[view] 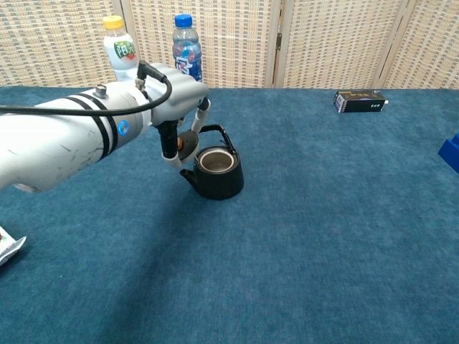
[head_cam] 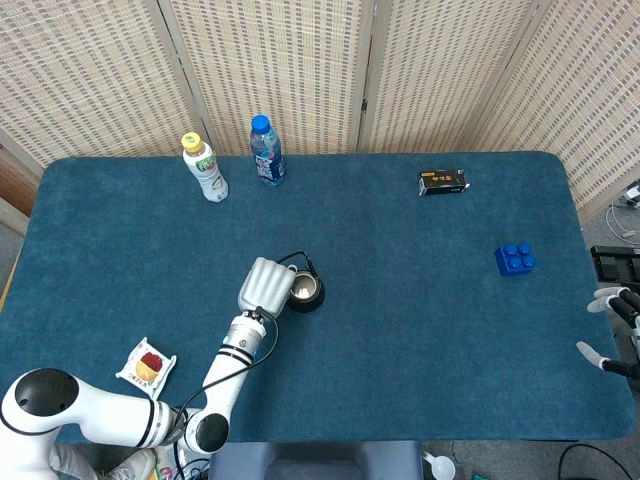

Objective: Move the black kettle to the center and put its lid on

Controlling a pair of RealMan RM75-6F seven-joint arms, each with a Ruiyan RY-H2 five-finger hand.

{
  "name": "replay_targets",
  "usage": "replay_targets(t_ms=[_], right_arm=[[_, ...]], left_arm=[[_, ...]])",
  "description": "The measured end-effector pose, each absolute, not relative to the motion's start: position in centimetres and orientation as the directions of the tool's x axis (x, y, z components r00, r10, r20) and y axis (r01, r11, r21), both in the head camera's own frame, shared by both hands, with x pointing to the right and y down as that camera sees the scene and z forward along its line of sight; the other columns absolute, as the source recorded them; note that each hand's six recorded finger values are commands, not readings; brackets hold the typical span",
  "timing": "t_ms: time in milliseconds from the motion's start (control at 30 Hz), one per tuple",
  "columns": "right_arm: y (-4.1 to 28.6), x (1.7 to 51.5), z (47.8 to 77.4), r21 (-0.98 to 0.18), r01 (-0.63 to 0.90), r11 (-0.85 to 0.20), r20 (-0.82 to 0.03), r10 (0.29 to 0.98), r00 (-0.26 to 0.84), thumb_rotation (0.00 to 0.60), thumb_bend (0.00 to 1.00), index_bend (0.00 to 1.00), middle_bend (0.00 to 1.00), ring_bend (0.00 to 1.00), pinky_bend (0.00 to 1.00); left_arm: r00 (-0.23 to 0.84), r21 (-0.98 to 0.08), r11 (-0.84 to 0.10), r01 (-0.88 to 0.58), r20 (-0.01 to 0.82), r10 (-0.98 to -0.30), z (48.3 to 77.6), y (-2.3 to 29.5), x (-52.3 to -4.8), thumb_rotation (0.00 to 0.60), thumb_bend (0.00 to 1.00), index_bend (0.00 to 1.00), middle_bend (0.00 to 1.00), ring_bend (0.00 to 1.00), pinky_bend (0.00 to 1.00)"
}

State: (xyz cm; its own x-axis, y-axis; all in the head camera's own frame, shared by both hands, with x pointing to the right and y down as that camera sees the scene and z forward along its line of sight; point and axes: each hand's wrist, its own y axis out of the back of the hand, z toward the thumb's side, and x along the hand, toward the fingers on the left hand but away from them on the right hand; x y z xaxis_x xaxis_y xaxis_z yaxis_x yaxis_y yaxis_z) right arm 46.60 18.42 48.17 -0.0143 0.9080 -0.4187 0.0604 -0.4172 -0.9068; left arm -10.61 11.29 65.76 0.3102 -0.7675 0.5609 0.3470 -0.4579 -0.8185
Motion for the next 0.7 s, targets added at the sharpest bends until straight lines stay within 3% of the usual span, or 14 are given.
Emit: replay_targets(t_ms=[367, 700], right_arm=[[18.3, 46.6, 48.4, -0.903, 0.062, -0.425, -0.427, 0.904, -0.015, 0.600, 0.17, 0.43, 0.33, 0.19, 0.19], [18.2, 46.9, 48.3, -0.904, 0.068, -0.421, -0.423, 0.906, -0.021, 0.600, 0.17, 0.43, 0.33, 0.19, 0.19]], left_arm=[[0.358, -0.851, -0.376, 0.368, 0.502, -0.787, 66.0, 10.7, -10.0, 0.600, 0.04, 0.46, 0.95, 0.67, 0.72], [0.382, -0.849, -0.360, 0.386, 0.502, -0.776, 66.1, 11.1, -9.0, 0.600, 0.04, 0.46, 0.95, 0.67, 0.72]])
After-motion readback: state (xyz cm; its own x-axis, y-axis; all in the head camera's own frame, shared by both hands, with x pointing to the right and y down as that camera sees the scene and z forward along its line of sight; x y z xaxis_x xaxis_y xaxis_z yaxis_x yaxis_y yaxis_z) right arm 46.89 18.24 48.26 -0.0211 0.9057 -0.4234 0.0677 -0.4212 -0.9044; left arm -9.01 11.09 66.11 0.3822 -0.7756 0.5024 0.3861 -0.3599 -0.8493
